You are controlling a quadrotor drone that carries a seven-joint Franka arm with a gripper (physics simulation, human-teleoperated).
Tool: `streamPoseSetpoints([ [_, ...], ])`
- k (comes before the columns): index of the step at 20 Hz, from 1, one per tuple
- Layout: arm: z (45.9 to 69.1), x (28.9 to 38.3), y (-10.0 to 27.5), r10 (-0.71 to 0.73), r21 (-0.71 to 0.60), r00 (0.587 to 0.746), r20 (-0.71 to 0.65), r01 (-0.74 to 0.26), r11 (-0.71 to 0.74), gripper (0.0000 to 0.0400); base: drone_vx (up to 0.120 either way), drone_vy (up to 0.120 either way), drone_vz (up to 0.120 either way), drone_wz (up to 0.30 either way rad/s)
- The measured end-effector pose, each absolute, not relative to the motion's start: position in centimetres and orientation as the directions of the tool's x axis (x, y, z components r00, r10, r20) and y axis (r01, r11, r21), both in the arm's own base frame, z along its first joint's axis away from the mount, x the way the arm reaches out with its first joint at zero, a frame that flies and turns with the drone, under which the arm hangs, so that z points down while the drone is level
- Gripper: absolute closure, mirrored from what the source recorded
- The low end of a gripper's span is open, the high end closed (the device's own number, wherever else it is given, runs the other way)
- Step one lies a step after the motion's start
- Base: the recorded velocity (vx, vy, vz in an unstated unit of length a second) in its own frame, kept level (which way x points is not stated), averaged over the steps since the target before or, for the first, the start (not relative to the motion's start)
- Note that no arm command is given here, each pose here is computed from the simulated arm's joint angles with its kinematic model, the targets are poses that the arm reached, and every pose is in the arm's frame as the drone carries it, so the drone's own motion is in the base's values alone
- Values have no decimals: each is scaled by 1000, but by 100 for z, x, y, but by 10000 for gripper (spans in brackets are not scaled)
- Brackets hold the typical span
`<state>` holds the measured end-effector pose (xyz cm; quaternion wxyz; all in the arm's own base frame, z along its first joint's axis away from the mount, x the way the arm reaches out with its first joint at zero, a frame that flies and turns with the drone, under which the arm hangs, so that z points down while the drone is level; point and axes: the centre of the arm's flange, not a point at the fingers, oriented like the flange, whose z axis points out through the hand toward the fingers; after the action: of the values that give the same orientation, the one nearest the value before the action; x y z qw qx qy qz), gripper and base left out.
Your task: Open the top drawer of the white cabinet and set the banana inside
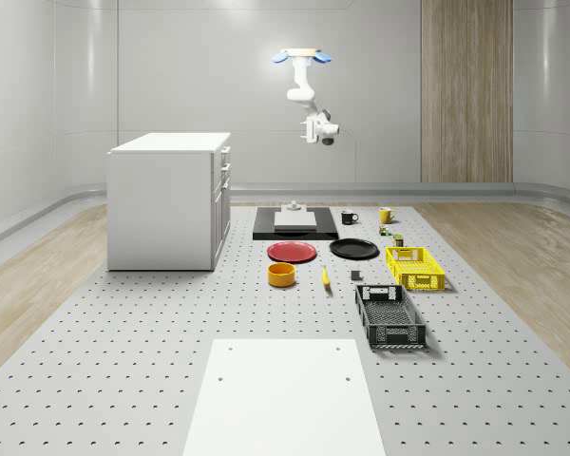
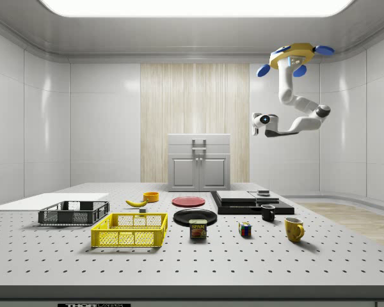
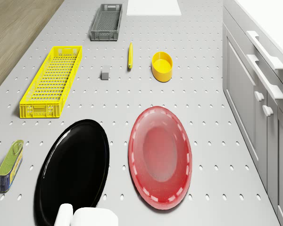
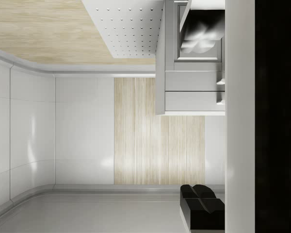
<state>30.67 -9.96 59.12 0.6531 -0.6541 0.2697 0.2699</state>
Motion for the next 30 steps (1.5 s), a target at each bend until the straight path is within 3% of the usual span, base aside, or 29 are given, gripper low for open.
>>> streamPoseSetpoints([
  [30,5911,3067,-997,-1,-709,709,-706,-706,-1,0,120,-120,0,0],
])
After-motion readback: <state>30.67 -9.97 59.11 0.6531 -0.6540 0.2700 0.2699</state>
